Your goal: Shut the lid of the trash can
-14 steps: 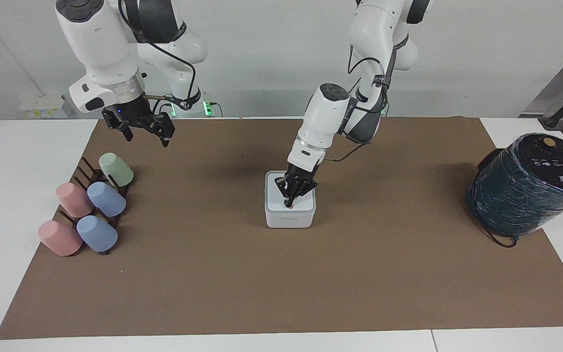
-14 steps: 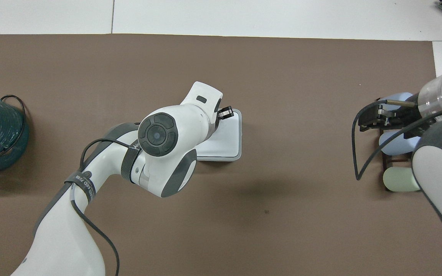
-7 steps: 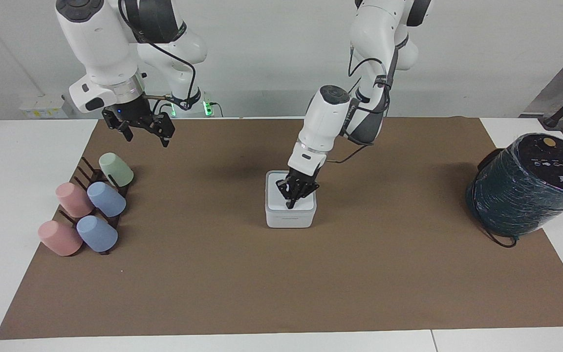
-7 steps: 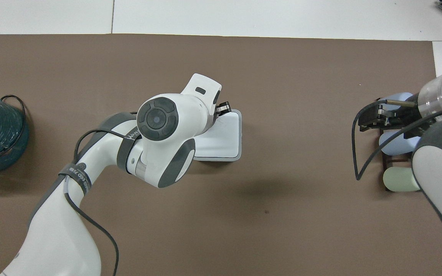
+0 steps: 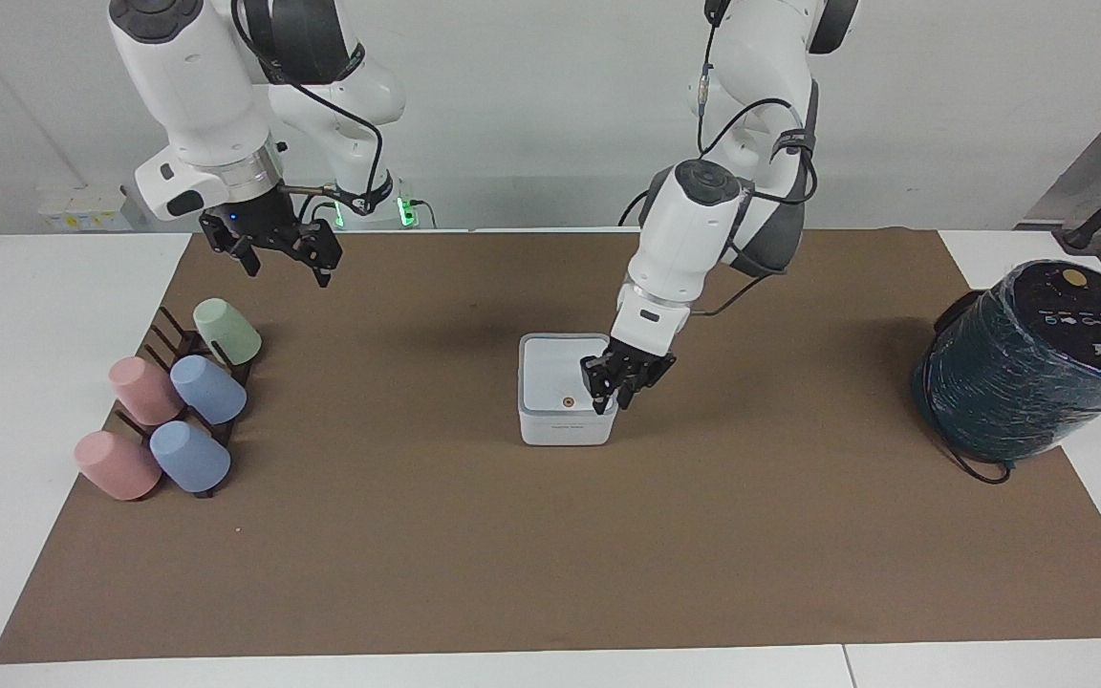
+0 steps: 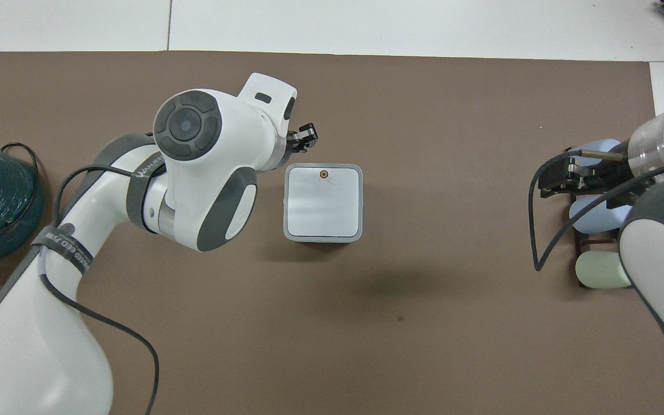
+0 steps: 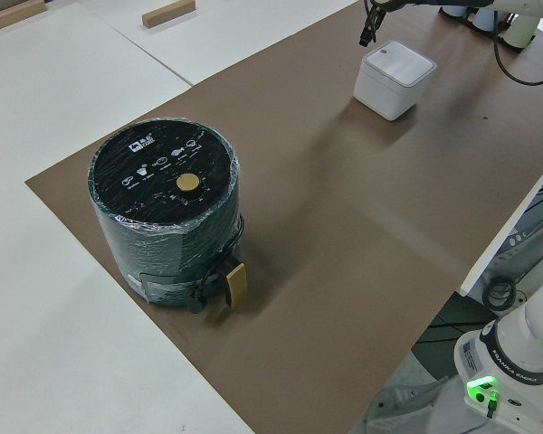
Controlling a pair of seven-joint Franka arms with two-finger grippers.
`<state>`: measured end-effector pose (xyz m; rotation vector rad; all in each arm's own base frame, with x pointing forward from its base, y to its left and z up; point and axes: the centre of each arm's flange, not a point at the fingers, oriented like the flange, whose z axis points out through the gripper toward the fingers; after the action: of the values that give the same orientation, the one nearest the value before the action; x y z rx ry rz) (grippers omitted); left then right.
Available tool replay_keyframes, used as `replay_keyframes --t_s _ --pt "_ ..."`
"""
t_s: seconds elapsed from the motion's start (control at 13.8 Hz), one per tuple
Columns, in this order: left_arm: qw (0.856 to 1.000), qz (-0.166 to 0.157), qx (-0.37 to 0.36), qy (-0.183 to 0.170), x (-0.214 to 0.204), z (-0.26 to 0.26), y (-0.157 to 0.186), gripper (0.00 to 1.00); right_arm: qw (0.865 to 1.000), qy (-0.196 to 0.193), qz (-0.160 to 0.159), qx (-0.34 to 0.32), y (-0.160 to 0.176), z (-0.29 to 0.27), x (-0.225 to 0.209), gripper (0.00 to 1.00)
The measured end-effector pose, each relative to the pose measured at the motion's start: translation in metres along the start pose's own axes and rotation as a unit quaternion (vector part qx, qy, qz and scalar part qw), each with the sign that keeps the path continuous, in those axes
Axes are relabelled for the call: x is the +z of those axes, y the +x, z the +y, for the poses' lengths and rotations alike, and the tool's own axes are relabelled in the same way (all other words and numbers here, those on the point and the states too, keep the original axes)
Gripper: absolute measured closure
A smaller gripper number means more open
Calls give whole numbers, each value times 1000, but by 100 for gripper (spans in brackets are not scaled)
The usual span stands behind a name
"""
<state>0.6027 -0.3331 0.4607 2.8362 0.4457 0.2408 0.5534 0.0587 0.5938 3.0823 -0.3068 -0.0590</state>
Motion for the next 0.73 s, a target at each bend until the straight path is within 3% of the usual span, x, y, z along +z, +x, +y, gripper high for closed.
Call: replay_keyframes --t_s 0.36,0.51,0.73 --pt "1000 -5 0 7 -11 -7 12 56 1000 0 0 0 0 0 0 0" --pt "999 -23 9 27 -10 -21 18 57 1000 0 0 0 0 0 0 0" --pt "995 -56 52 60 -28 -68 55 57 1000 0 0 0 0 0 0 0"
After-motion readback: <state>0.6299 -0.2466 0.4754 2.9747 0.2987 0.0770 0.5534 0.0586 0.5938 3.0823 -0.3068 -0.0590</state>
